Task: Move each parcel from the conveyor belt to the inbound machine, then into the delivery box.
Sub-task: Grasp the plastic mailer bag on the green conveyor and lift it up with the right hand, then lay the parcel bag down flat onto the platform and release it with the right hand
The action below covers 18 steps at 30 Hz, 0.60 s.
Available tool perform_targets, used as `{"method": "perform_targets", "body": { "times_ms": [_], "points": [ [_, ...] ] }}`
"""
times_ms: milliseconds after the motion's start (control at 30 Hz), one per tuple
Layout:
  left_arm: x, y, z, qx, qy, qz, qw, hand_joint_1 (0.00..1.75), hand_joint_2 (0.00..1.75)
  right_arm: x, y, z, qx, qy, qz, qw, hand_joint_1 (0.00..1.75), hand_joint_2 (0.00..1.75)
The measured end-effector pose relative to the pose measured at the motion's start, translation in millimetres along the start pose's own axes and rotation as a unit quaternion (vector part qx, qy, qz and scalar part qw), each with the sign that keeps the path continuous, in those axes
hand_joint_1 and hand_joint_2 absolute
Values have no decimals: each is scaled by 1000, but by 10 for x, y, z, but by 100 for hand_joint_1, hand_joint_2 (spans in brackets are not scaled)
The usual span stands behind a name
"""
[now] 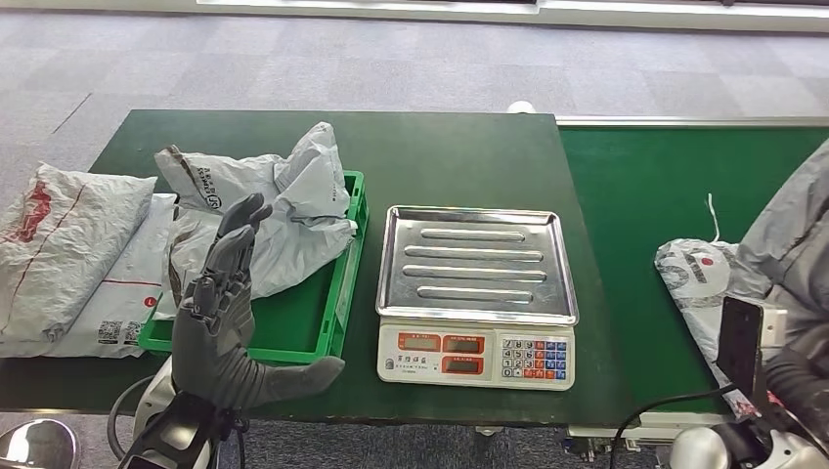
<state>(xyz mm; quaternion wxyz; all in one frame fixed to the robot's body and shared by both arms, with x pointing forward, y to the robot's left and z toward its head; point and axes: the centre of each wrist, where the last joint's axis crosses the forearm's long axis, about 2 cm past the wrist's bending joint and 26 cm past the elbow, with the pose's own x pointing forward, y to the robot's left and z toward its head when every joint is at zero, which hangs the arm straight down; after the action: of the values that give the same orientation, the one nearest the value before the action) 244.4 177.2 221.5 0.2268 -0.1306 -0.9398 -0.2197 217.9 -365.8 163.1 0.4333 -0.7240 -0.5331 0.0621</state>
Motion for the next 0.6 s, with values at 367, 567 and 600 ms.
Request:
{"method": "perform_targets", "body": {
  "times_ms": [367, 567, 600],
  "points": [
    [-50, 18, -60, 6, -14, 6, 1000, 0, 175, 949, 163, 302, 190, -158, -117, 962, 175, 175],
    [-74, 5, -46, 0, -12, 11, 1000, 0, 175, 1176, 285, 535, 242, -204, -125, 940, 175, 175],
    [-76, 1, -42, 0, -12, 12, 1000, 0, 175, 1196, 301, 561, 247, -209, -125, 938, 175, 175]
  ]
}}
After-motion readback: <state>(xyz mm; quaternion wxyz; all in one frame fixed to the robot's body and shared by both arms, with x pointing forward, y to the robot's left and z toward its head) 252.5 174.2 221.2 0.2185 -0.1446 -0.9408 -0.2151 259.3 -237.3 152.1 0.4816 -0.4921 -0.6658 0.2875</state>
